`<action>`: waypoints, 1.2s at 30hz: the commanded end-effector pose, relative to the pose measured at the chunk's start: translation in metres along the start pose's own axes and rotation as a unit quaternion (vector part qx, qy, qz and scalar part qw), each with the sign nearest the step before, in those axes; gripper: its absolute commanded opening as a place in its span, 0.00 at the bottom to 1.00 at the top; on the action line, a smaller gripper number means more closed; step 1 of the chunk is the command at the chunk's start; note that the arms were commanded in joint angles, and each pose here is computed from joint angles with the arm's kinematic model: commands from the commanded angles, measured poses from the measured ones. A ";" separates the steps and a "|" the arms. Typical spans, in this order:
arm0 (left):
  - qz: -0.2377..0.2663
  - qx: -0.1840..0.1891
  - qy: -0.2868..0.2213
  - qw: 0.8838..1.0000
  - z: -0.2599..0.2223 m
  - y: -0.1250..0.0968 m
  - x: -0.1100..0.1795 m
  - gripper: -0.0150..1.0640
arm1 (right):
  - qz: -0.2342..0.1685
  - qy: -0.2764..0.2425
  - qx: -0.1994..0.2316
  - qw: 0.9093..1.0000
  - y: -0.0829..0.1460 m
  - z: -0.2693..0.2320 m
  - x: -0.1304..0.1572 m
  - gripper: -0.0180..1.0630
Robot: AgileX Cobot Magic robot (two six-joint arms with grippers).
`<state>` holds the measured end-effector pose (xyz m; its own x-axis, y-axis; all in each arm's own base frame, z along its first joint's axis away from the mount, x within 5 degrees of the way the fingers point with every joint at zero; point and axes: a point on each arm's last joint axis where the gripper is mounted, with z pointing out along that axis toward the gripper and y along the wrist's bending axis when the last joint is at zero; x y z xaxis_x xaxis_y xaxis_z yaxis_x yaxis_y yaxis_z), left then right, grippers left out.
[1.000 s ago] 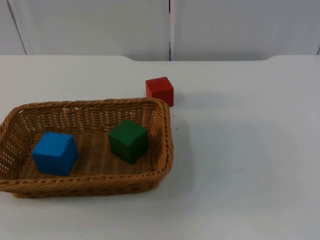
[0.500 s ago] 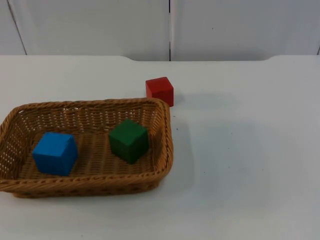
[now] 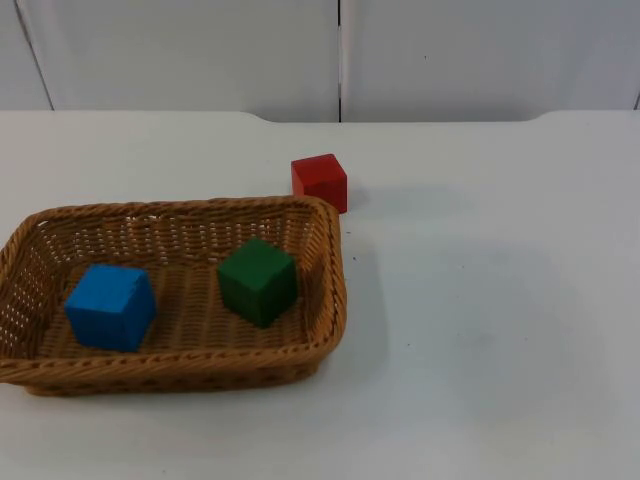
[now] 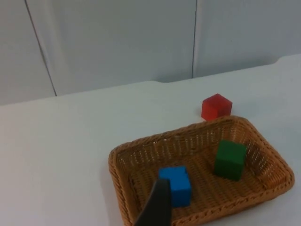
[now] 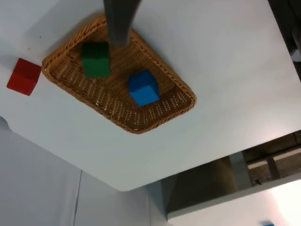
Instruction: Pick up one cube with each hand and place exactly two cubes into the same basket, leaving the remaining cube outside.
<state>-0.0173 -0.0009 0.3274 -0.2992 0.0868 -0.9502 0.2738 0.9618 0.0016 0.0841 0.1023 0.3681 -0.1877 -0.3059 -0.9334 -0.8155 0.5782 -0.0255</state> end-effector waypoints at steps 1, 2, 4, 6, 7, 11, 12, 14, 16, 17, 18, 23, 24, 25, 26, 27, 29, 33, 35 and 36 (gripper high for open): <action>0.001 0.003 -0.011 1.000 -0.007 -0.001 0.004 0.75 | 0.002 -0.006 -0.001 1.000 0.002 -0.006 0.005 0.58; 0.001 0.003 -0.013 1.000 -0.009 -0.001 0.006 0.75 | 0.002 -0.007 -0.001 1.000 0.003 -0.008 0.008 0.58; 0.001 0.003 -0.007 1.000 -0.010 -0.002 0.008 0.75 | 0.001 -0.005 -0.002 1.000 0.004 -0.011 0.015 0.58; 0.002 0.003 0.000 1.000 -0.010 -0.002 0.009 0.75 | 0.000 -0.007 -0.002 1.000 0.004 -0.013 0.018 0.58; 0.003 0.002 0.010 1.000 -0.010 -0.001 0.011 0.75 | 0.000 -0.007 -0.002 1.000 0.005 -0.015 0.021 0.58; 0.001 0.004 0.042 0.999 0.001 -0.001 0.022 0.75 | -0.001 -0.010 -0.002 1.000 0.007 -0.021 0.034 0.58; 0.001 0.004 0.042 0.999 0.001 -0.001 0.022 0.75 | -0.001 -0.010 -0.002 1.000 0.007 -0.021 0.034 0.58; 0.006 0.004 0.066 0.998 0.012 -0.001 0.032 0.75 | -0.005 -0.012 -0.003 1.000 0.009 -0.028 0.039 0.58; 0.007 0.005 0.088 0.996 0.021 0.000 0.042 0.75 | -0.007 -0.023 -0.003 1.000 0.010 -0.035 0.041 0.58; 0.006 0.005 0.094 0.996 0.025 0.000 0.046 0.75 | -0.009 -0.030 -0.002 1.000 0.011 -0.040 0.042 0.58; 0.006 0.004 0.091 0.996 0.024 0.000 0.045 0.75 | -0.008 -0.036 0.001 0.999 0.012 -0.046 0.043 0.58; 0.007 0.004 0.091 0.996 0.025 0.000 0.045 0.75 | 0.016 -0.037 0.036 0.999 0.008 -0.063 0.051 0.58; 0.007 0.004 0.091 0.996 0.025 0.000 0.045 0.75 | 0.019 -0.031 0.045 0.998 0.007 -0.066 0.054 0.58; 0.007 0.004 0.091 0.996 0.025 0.000 0.045 0.75 | 0.019 -0.031 0.045 0.998 0.007 -0.066 0.054 0.58; 0.007 0.004 0.090 0.996 0.025 0.000 0.045 0.75 | 0.017 -0.022 0.054 0.998 0.007 -0.070 0.058 0.58; 0.007 0.004 0.090 0.996 0.025 0.000 0.045 0.75 | 0.015 -0.016 0.061 0.998 0.006 -0.074 0.061 0.58; 0.006 0.005 0.087 0.996 0.028 0.000 0.046 0.75 | 0.014 -0.013 0.061 0.998 0.007 -0.080 0.066 0.58; 0.004 0.003 0.087 0.996 0.028 0.000 0.046 0.75 | 0.013 -0.014 0.060 0.998 0.010 -0.090 0.073 0.58; 0.003 0.003 0.087 0.996 0.028 0.000 0.046 0.75 | 0.013 -0.010 0.059 0.998 0.011 -0.097 0.079 0.58; 0.003 0.003 0.087 0.996 0.028 0.000 0.046 0.75 | 0.013 -0.010 0.059 0.998 0.011 -0.097 0.079 0.58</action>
<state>-0.0064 -0.0035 0.2753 -0.4571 0.1462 -0.8773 0.2855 0.9583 0.0109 0.0082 0.0133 0.3316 -0.1890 -0.2643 -0.9457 -0.7408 0.6706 -0.0393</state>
